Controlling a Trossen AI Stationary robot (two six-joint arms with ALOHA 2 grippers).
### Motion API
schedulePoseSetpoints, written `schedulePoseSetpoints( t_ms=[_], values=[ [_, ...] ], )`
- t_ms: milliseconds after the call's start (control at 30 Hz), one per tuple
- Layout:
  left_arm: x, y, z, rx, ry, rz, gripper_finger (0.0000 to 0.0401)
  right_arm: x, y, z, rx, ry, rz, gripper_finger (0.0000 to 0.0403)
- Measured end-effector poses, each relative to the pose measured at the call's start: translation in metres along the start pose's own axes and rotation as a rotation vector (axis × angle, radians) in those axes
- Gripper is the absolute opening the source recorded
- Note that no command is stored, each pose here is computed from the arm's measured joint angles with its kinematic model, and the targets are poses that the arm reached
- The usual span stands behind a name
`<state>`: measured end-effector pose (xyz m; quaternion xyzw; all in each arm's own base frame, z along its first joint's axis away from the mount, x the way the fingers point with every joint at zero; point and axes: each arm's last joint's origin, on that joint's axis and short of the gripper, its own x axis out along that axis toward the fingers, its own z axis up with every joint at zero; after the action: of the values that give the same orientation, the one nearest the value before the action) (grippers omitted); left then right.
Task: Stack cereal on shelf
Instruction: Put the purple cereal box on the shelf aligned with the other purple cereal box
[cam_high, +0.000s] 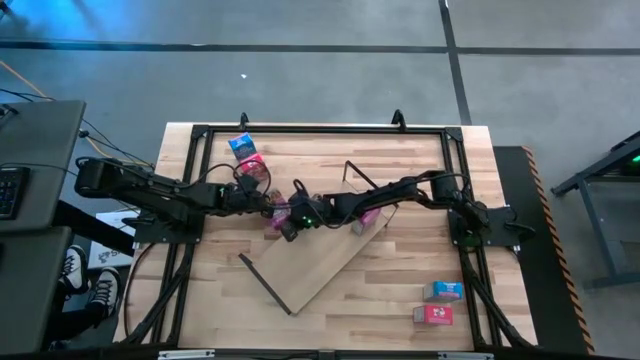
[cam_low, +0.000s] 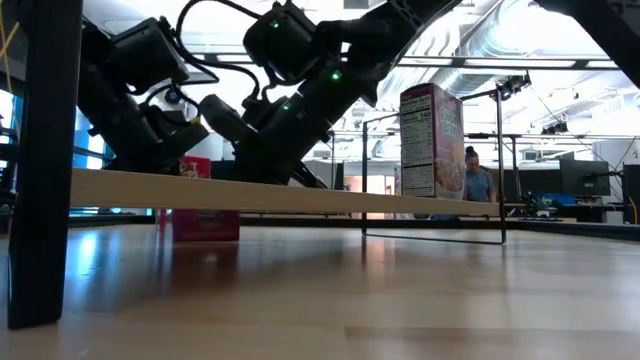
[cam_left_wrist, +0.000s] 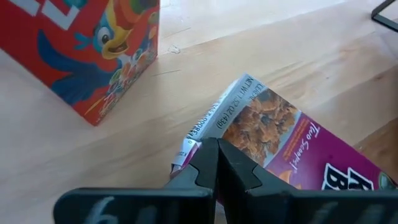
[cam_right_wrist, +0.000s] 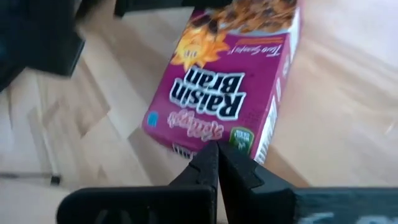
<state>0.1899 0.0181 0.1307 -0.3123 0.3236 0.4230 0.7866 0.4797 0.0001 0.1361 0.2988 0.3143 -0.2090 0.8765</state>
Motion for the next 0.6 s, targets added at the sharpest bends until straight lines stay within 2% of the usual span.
schedulePoseSetpoints(
  t_ms=[167,333,467,600],
  values=[
    [0.000,-0.001,0.000,-0.031,0.005,-0.009,0.0000,0.003,-0.006,0.009,0.039,-0.055,-0.015,0.0000],
    [0.000,-0.001,0.000,-0.024,0.011,-0.011,0.0000,0.004,-0.009,0.014,0.031,-0.062,0.017,0.0000],
    [0.000,-0.001,0.000,-0.025,0.019,-0.020,0.0000,-0.010,-0.015,0.023,-0.072,-0.005,-0.028,0.0000],
    [0.001,0.000,0.002,-0.066,0.017,-0.011,0.0000,-0.033,-0.026,0.048,-0.169,0.010,-0.049,0.0000]
  ],
)
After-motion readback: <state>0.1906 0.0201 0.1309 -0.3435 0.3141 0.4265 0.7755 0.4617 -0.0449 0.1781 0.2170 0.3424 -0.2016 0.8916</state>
